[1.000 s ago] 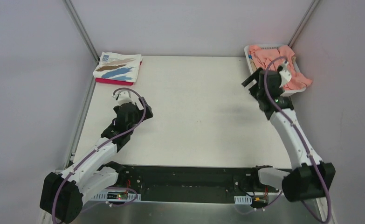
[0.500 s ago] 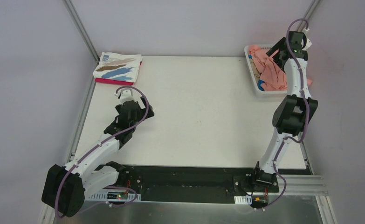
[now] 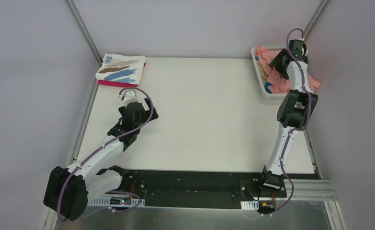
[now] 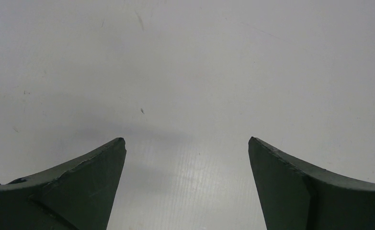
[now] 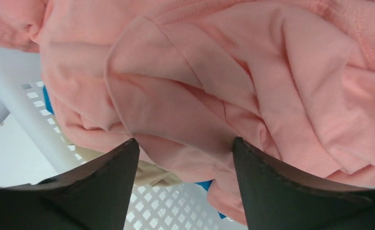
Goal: Fold and stack the t-shirts
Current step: Grab crumpled tshirt from bin with the right arm
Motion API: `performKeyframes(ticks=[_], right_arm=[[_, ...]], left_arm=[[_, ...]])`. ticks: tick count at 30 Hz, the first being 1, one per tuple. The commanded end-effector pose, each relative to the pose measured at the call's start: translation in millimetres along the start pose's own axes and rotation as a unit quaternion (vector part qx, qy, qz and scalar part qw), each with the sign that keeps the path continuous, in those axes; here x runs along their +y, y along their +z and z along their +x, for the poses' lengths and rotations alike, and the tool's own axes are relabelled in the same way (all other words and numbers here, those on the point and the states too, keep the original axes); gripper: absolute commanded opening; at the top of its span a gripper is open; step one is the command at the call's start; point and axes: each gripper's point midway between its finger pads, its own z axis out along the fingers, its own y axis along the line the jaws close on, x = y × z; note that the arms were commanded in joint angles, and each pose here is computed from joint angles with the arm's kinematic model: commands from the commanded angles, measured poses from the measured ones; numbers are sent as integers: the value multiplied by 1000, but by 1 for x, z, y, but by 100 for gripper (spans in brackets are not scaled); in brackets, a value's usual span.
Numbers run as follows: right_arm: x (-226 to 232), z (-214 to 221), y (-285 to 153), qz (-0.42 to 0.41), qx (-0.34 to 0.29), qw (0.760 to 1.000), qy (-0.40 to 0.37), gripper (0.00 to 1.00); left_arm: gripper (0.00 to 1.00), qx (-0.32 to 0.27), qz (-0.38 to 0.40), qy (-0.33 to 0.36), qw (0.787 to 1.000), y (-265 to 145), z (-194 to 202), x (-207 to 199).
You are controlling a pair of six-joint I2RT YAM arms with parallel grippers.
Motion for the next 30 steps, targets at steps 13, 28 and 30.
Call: performKeyframes(ticks=[13,28,30], right_arm=[[27,-68,-46,-46,-93,994,25,4],[99,-152,-338,-261,-293,920,22,0],[116,-145,-373,-299,-298,906,11,0]], left_arm=[[99,-30,-5,0,1000,-8,-26,-1],[99,-59,31,-35,997,-32,-34,-2],[99,-62,36,-41,997,-36,-34,-1]])
